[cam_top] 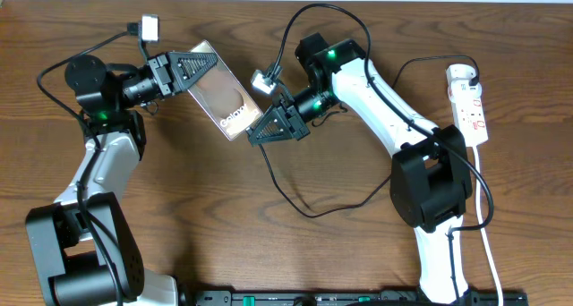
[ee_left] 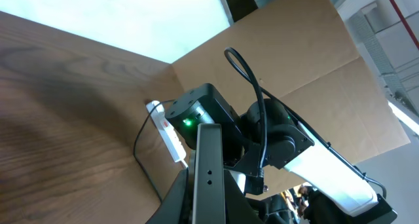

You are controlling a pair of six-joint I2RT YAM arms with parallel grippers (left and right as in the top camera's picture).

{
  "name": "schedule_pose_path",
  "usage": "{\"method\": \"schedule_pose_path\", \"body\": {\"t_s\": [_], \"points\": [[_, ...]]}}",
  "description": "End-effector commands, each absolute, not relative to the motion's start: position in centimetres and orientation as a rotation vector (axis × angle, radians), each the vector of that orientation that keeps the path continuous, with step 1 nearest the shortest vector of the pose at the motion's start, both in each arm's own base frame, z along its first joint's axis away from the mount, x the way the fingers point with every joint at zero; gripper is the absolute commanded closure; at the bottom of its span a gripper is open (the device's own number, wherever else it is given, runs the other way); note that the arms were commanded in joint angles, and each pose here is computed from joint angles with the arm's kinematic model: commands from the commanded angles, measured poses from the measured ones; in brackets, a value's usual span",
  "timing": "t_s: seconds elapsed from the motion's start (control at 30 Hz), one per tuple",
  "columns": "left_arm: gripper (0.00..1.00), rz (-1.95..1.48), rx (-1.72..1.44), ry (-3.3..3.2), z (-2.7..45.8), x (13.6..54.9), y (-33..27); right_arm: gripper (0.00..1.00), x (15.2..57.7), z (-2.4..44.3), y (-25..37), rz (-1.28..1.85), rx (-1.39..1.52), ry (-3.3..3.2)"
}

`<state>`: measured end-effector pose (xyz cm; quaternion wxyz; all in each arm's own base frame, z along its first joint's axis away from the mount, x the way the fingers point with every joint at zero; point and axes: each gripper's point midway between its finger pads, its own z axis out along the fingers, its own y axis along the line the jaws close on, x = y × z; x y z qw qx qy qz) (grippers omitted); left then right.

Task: Plug charger to phone and switch on socket
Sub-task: 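Push the connector into the phone's port with the right gripper, then open the right gripper off the connector and lower the phone with the left gripper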

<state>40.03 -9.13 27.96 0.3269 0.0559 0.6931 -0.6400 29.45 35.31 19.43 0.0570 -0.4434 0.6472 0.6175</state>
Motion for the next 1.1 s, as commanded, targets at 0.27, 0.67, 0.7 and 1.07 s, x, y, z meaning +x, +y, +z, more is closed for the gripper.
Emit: {"method": "schedule_pose_path", "body": {"t_s": [0.27,0.67,0.7,1.07], "points": [[0.93,-1.820,0.407,1.879,27.27,35.77,-14.17,0.98,29.85,22.89,35.74,2.014,-1.269,1.784],[0.93,-1.835,0.392,1.892,26.60,35.47,-14.35,0.98,29.86,22.87,35.74,2.013,-1.269,1.784],[0.93,-1.835,0.392,1.892,26.60,35.47,-14.35,0.98,29.85,22.87,35.74,2.014,-1.269,1.785],[0.93,-1.833,0.389,1.891,26.60,35.52,-14.24,0.14,29.85,22.76,35.73,2.006,-1.273,1.791]]}}
